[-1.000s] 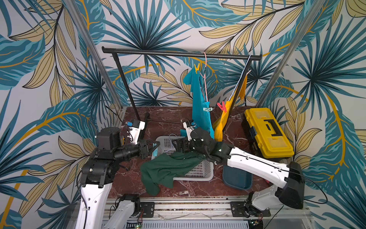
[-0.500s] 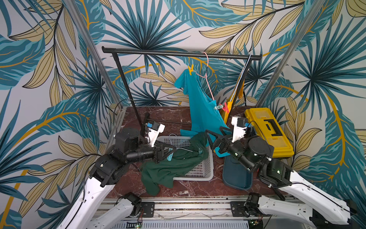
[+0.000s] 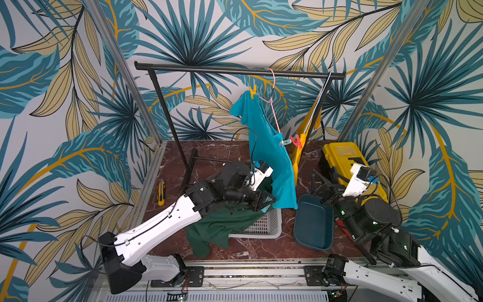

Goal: Remove the clothespins securing t-shirts to the hanger
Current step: Place the clothespin in the storage box.

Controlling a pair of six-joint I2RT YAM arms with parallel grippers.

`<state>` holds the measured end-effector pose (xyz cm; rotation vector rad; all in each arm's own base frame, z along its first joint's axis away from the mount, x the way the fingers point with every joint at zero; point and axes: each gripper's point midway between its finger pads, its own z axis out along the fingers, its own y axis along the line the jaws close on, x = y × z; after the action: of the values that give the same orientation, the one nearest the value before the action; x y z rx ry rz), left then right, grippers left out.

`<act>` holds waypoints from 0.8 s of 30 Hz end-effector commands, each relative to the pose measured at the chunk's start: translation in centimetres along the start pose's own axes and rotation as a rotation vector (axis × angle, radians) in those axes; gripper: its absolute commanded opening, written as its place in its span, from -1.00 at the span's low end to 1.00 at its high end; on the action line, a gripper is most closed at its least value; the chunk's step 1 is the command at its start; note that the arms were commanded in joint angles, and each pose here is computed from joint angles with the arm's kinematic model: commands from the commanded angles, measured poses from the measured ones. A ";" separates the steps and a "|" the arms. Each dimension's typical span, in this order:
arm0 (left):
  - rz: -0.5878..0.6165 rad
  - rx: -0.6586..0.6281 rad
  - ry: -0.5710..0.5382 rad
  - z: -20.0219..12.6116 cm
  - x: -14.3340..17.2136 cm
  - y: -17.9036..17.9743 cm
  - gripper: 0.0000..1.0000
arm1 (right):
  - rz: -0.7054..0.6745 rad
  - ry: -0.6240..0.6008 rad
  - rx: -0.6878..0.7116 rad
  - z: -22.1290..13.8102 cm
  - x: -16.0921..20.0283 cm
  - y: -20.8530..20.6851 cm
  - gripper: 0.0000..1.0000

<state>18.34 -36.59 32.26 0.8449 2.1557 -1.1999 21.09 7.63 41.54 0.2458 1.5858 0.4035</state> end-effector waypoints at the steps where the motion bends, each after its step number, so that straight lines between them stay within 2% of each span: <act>1: 0.086 0.047 -0.037 1.8 -1.9 -2.4 -0.51 | -0.044 -0.011 0.157 -0.6 0.6 -3.5 0.99; 7: 0.143 0.140 0.021 6.9 -0.7 -6.3 -0.51 | -0.063 -0.027 0.220 -1.3 0.2 -5.3 0.99; 10: 0.152 0.184 0.058 10.0 0.1 -7.0 -0.51 | -0.068 -0.037 0.226 -1.5 0.0 -5.5 0.99; 13: 0.150 0.169 0.071 12.6 0.5 -5.9 -0.51 | -0.065 -0.043 0.227 -1.5 0.1 -5.7 0.99; 20: 0.170 0.091 0.016 18.0 -0.4 -3.1 -0.52 | -0.054 -0.060 0.230 -1.8 0.4 -6.3 0.99; 24: 0.200 0.091 0.024 20.7 -0.5 -2.4 -0.51 | -0.054 -0.070 0.219 -1.8 0.6 -6.3 0.99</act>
<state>18.48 -53.96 21.92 1.0993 2.1228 -1.1918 19.84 2.23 38.52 0.3687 1.5843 0.1913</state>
